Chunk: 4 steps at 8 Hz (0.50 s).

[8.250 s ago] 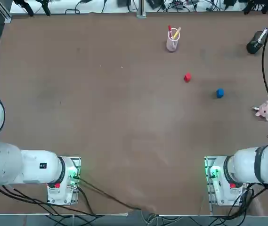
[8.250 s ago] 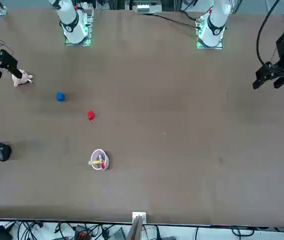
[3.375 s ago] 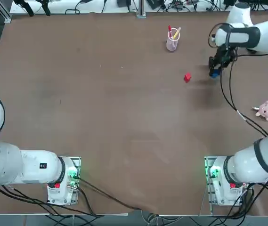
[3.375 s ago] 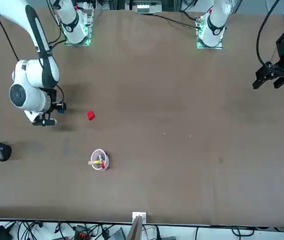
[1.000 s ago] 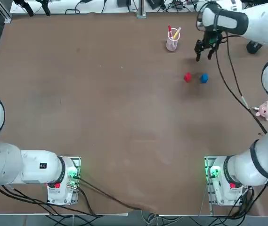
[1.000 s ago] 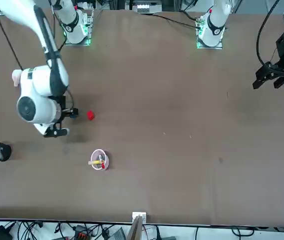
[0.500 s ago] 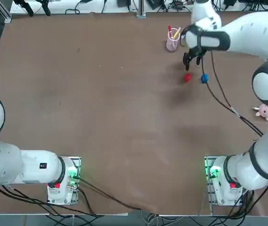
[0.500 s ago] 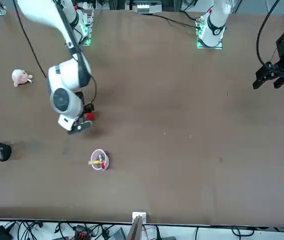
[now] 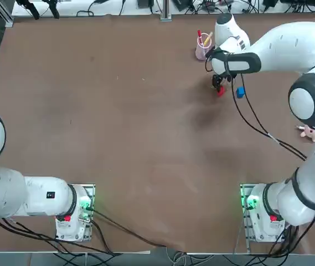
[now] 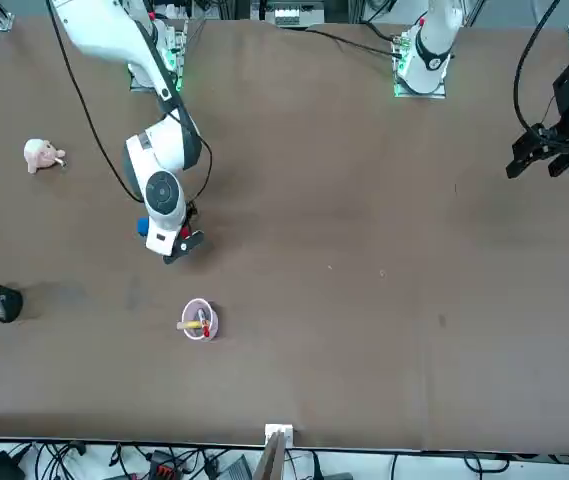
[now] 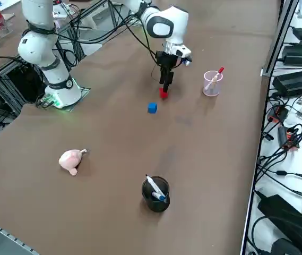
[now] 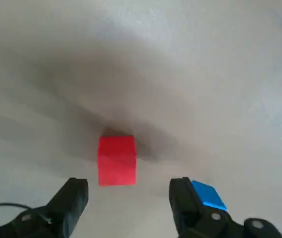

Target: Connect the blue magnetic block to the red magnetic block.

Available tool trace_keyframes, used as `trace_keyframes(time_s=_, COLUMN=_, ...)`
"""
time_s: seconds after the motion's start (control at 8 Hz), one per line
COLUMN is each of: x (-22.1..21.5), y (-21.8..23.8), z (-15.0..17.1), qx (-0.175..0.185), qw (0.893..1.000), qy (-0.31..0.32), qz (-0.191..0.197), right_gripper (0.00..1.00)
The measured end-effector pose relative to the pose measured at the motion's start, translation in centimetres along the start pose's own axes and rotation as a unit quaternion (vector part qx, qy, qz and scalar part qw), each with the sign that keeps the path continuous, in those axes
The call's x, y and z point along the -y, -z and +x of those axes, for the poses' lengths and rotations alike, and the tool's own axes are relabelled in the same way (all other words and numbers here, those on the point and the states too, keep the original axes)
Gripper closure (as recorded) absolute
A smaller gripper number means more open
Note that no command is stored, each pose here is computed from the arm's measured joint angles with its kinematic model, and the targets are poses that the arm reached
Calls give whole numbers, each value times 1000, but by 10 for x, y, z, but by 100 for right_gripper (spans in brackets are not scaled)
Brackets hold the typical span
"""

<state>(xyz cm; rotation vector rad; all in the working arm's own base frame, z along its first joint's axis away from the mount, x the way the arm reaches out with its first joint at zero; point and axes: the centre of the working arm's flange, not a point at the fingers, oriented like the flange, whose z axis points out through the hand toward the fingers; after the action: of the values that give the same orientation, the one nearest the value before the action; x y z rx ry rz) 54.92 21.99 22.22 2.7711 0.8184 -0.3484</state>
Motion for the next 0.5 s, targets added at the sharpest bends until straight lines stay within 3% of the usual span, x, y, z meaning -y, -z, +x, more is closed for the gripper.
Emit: trace_keyframes(time_s=0.5, x=1, y=-18, z=2, qx=12, qw=1000, qy=14, qz=2, right_gripper=2)
